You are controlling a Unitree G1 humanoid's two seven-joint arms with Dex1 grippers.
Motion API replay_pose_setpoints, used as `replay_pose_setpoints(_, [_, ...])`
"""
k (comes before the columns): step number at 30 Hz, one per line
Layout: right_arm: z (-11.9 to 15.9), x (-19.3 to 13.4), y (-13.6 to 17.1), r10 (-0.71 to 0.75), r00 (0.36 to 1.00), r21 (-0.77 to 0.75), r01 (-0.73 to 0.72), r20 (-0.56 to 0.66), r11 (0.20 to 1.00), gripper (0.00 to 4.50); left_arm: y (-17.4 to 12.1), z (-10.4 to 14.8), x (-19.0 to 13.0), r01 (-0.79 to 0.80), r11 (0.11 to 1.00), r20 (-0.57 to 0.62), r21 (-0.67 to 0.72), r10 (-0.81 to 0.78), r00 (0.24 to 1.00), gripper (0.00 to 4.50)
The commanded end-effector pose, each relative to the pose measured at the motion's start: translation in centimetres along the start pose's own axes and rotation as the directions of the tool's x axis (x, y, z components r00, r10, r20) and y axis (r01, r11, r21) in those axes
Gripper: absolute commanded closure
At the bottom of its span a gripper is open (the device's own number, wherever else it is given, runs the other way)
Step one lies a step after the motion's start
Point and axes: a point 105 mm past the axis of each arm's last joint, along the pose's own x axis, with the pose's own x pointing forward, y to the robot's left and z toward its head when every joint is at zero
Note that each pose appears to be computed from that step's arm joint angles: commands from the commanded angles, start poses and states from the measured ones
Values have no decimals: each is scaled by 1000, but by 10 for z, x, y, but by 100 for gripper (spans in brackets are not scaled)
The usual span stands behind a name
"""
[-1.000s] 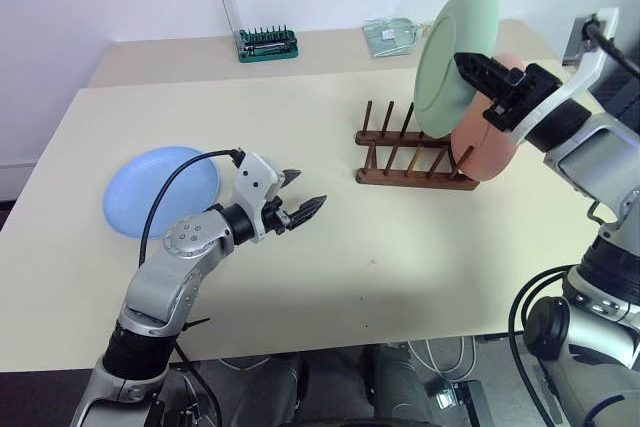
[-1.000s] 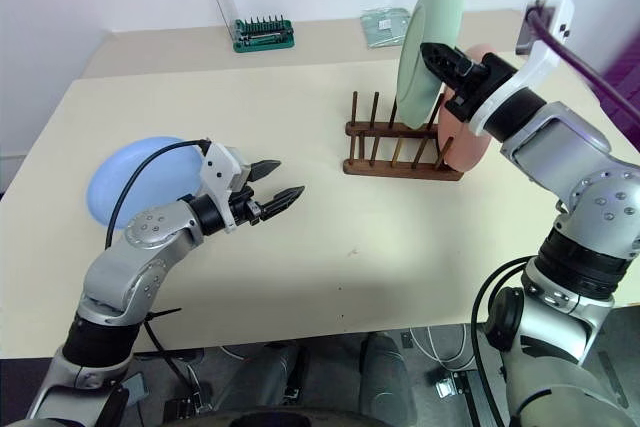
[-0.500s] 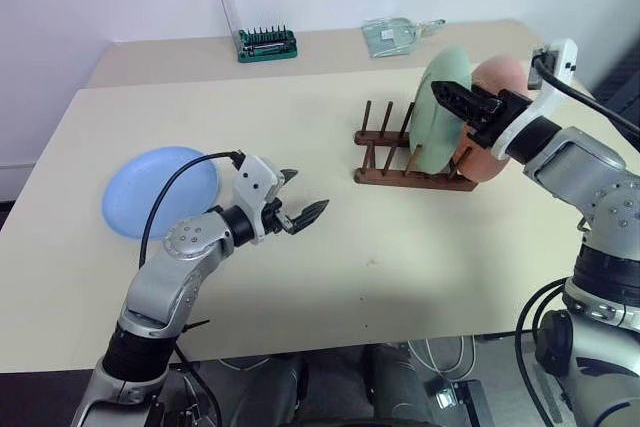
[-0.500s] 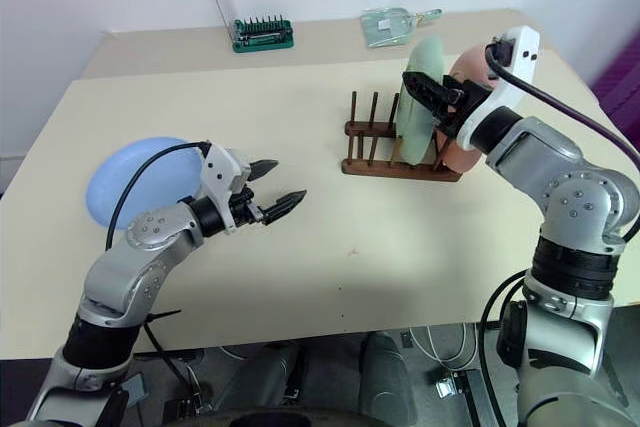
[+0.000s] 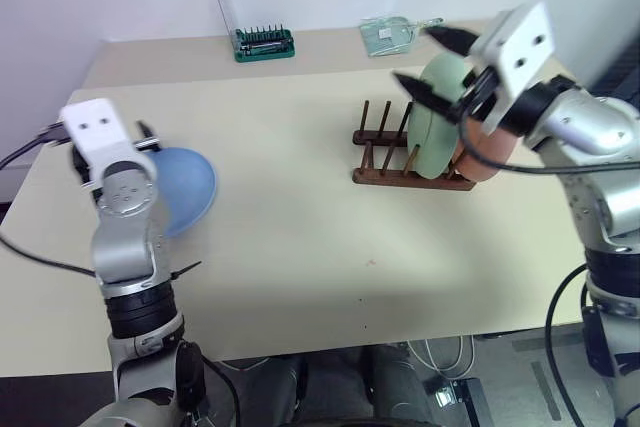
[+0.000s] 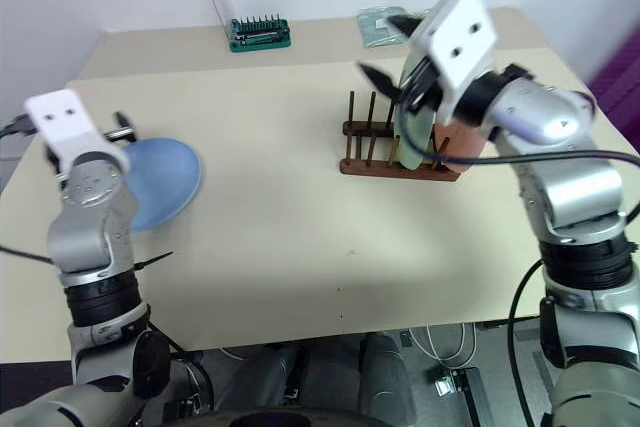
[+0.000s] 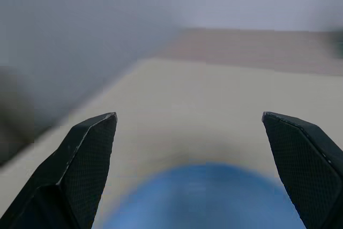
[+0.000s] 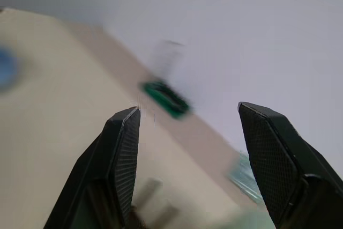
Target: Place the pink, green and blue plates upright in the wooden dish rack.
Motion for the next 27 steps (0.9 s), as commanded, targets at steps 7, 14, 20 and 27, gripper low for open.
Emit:
replay_pose_setpoints(7, [3, 15, 68, 239, 966, 45, -244, 95, 969, 156, 40, -54, -29, -158, 987, -303, -38, 140, 943, 4])
replay_pose_setpoints(14, [-9, 15, 77, 253, 965, 42, -256, 63, 966, 156, 38, -106, -44, -193, 964, -536, -185, 66, 842, 180])
replay_pose_setpoints(20, [-11, 14, 76, 239, 970, 22, -240, 45, 971, 156, 10, -80, -30, -22, 965, -419, -263, -94, 903, 447])
replay_pose_setpoints(27, [-12, 16, 74, 255, 967, -4, -255, 30, 967, 71, -66, 2, -41, 395, 841, -30, -371, -436, 899, 450])
